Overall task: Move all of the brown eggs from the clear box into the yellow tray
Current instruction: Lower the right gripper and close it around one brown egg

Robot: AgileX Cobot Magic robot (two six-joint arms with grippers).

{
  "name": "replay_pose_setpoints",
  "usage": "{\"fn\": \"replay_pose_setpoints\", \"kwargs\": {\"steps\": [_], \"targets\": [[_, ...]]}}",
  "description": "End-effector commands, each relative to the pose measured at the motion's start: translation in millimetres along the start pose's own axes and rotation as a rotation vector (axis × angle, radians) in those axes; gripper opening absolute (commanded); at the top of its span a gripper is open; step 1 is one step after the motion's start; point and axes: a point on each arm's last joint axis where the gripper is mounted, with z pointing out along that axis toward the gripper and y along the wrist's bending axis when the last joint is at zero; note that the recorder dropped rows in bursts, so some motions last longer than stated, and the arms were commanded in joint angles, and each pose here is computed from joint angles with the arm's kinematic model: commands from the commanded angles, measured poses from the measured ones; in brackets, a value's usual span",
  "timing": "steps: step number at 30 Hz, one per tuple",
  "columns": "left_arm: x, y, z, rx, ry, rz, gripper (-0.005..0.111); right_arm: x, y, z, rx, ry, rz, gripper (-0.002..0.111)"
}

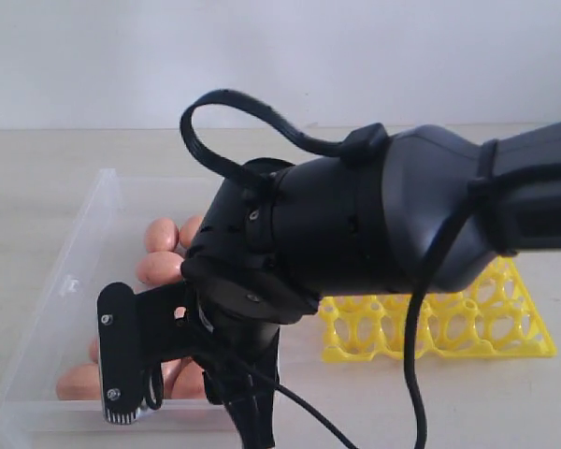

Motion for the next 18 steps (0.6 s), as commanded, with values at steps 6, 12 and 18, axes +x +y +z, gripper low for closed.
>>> {"fn": "replay_pose_setpoints", "kwargs": {"steps": [6, 12, 18], "targets": [[-2.7, 0.2, -0.3, -0.005, -0.022, -0.018, 0.004, -3.4, -4.0, 15.5, 0.043, 0.004, -0.072, 0.047], [-2.7, 0.2, -0.3, -0.005, -0.022, -0.018, 0.004, -17.2, -19.2, 7.8, 0.115, -0.086, -0.03, 0.047], [-2.7, 0.2, -0.3, -0.005, -0.022, -0.018, 0.004, -11.9, -18.2, 18.4, 0.075, -0.057, 0.005, 0.047]]}}
